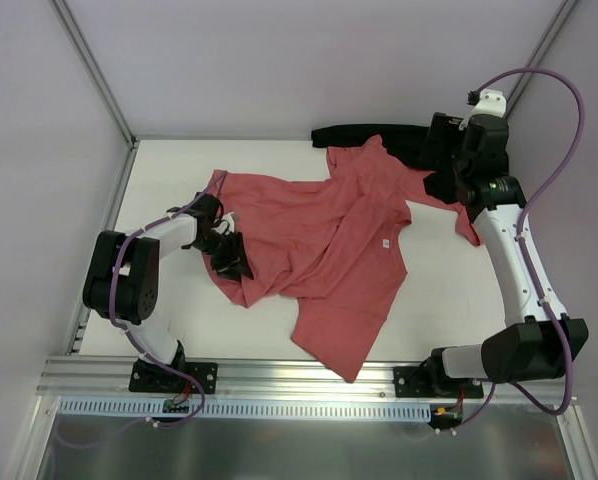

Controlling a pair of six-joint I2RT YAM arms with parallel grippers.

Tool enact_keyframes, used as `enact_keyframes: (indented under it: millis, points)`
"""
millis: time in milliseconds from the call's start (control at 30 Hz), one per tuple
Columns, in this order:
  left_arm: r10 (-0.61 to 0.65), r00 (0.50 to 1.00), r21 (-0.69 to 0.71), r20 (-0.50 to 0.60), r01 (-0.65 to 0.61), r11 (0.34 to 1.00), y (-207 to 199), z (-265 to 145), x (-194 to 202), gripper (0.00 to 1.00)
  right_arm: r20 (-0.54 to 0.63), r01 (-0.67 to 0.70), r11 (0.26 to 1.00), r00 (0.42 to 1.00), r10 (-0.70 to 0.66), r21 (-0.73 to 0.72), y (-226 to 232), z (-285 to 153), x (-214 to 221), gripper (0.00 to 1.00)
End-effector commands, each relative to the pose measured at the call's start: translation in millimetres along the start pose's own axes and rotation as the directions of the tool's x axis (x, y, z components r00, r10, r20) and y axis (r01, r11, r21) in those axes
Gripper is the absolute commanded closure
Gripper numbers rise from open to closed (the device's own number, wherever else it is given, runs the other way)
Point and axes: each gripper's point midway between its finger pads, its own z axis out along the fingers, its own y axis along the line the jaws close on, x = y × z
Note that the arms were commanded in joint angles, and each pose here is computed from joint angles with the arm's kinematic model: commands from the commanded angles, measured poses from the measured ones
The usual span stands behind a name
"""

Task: Fold and stack the t-shirts
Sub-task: Flatten out the tshirt

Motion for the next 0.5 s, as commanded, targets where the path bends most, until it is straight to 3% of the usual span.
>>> enact_keyframes:
  millis: [0,67,167,233,267,300,467]
  points:
    - [0.035,0.999,-0.007,0.003,-0.035,0.999,-4.7,-9.3,3.0,0.66,0.067,-0.012,1.0,0.998,0.012,-0.001,0.5,-9.5,-22.5,0.01]
    - [0.032,0.999,-0.01,-0.001,-0.032,0.999,-3.9,-8.7,3.4,0.63,0.064,-0.011,1.0,0.998,0.012,-0.002,0.8,-8.8,-21.3,0.01]
    - [0.032,0.999,-0.006,0.001,-0.032,0.999,-4.8,-8.4,2.2,0.65,0.065,-0.011,1.0,0.998,0.011,-0.001,0.2,-8.7,-21.7,0.01]
    - [0.033,0.999,-0.005,0.006,-0.033,0.999,-5.6,-8.4,0.4,0.74,0.064,-0.009,1.0,0.998,0.009,0.0,0.0,-8.7,-21.3,0.01]
    - [0.03,1.0,-0.005,0.005,-0.03,1.0,-5.7,-8.4,0.4,0.9,0.063,-0.007,1.0,0.998,0.007,0.001,-0.3,-8.5,-20.7,0.01]
    - [0.029,1.0,-0.005,0.003,-0.029,1.0,-5.8,-8.1,-0.5,0.98,0.061,-0.007,1.0,0.998,0.007,0.002,-0.3,-8.0,-20.2,0.01]
    - [0.046,0.999,-0.016,0.006,-0.045,0.999,-6.5,-12.4,-1.6,1.0,0.057,-0.005,1.0,0.998,0.005,-0.001,0.6,-7.2,-18.3,0.0]
